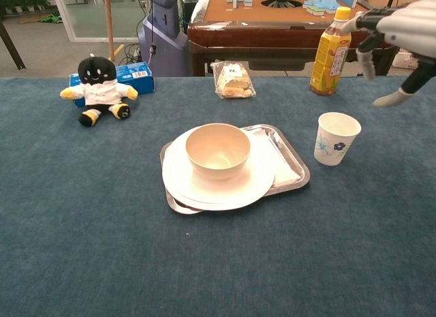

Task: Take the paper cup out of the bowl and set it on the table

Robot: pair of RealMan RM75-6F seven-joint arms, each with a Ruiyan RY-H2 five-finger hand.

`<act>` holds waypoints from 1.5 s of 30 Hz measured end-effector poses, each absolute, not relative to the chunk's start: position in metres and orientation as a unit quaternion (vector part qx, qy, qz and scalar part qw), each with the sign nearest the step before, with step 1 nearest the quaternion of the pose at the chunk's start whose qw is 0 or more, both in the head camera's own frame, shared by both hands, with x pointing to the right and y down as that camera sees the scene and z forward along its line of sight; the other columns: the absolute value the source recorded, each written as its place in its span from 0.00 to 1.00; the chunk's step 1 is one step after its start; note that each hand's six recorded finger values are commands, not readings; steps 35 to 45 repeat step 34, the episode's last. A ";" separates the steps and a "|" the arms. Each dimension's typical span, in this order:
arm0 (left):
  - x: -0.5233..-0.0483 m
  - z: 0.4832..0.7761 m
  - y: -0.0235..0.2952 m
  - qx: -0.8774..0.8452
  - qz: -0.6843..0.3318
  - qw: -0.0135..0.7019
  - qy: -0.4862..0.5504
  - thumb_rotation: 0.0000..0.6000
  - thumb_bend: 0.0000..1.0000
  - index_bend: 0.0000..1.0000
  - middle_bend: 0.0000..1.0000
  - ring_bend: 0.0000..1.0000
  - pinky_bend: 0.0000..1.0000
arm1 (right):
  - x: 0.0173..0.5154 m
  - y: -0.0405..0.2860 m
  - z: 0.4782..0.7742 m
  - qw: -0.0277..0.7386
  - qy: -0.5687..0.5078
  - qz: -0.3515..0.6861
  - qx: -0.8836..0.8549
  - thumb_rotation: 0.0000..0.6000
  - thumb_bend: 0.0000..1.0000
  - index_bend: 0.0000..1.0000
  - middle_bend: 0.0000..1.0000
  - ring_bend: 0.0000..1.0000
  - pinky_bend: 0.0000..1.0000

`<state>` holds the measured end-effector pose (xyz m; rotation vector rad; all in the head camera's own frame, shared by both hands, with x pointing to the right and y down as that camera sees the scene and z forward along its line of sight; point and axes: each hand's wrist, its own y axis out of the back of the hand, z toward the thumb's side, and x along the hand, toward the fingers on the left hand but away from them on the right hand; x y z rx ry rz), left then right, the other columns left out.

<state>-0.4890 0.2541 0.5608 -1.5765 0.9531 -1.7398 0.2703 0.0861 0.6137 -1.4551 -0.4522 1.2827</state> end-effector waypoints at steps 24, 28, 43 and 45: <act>-0.485 0.560 0.253 -0.594 -0.646 0.310 0.365 1.00 0.02 0.50 0.42 0.28 0.39 | 0.402 0.203 0.550 0.459 -0.342 0.604 -0.554 1.00 0.22 0.52 0.12 0.00 0.10; -0.483 0.562 0.252 -0.598 -0.644 0.311 0.362 1.00 0.02 0.50 0.42 0.28 0.39 | 0.410 0.205 0.552 0.445 -0.349 0.607 -0.559 1.00 0.22 0.52 0.12 0.00 0.10; -0.482 0.566 0.253 -0.600 -0.646 0.308 0.357 1.00 0.02 0.50 0.42 0.28 0.39 | 0.419 0.201 0.553 0.436 -0.357 0.609 -0.558 1.00 0.22 0.52 0.12 0.00 0.10; -0.482 0.566 0.253 -0.600 -0.646 0.308 0.357 1.00 0.02 0.50 0.42 0.28 0.39 | 0.419 0.201 0.553 0.436 -0.357 0.609 -0.558 1.00 0.22 0.52 0.12 0.00 0.10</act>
